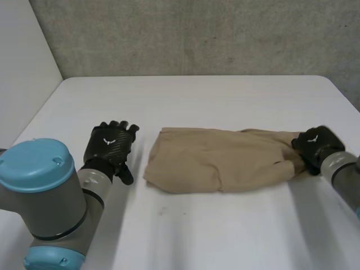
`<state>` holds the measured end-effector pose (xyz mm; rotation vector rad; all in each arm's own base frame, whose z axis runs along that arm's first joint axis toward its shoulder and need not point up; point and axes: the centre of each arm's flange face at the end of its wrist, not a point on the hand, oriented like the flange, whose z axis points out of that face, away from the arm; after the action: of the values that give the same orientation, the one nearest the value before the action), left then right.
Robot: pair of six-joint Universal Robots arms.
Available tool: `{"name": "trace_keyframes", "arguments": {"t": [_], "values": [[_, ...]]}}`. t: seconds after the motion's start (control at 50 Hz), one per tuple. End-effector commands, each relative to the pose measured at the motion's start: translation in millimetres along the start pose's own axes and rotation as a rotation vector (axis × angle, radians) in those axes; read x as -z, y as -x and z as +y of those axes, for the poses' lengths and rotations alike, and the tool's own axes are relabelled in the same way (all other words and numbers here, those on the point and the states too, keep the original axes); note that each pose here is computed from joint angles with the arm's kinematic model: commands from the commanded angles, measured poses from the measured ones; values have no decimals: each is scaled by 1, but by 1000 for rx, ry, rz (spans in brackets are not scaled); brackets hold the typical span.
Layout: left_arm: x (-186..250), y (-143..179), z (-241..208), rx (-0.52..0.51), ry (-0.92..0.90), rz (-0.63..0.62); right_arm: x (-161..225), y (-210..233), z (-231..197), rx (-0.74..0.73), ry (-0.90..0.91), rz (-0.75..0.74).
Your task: Fold the shorts.
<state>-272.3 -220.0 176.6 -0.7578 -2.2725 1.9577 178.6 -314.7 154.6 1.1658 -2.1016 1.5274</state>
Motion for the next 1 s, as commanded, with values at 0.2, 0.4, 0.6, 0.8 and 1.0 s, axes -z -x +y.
{"name": "trace_keyframes", "arguments": {"t": [0.2, 0.4, 0.6, 0.8, 1.0], "values": [[-2, 9, -11, 14, -33, -30, 18, 83, -132, 461, -469, -89], [-7, 19, -28, 30, -85, -65, 54, 191, -143, 531, -787, -489], [-22, 30, -61, 45, -187, -101, 58, 117, -169, 12, -688, -467], [-41, -5, -87, 51, -280, 5, 55, 22, -163, -600, -542, -355], [-69, -69, -50, 16, -139, 211, 10, 47, -126, -460, -319, -331]]}}
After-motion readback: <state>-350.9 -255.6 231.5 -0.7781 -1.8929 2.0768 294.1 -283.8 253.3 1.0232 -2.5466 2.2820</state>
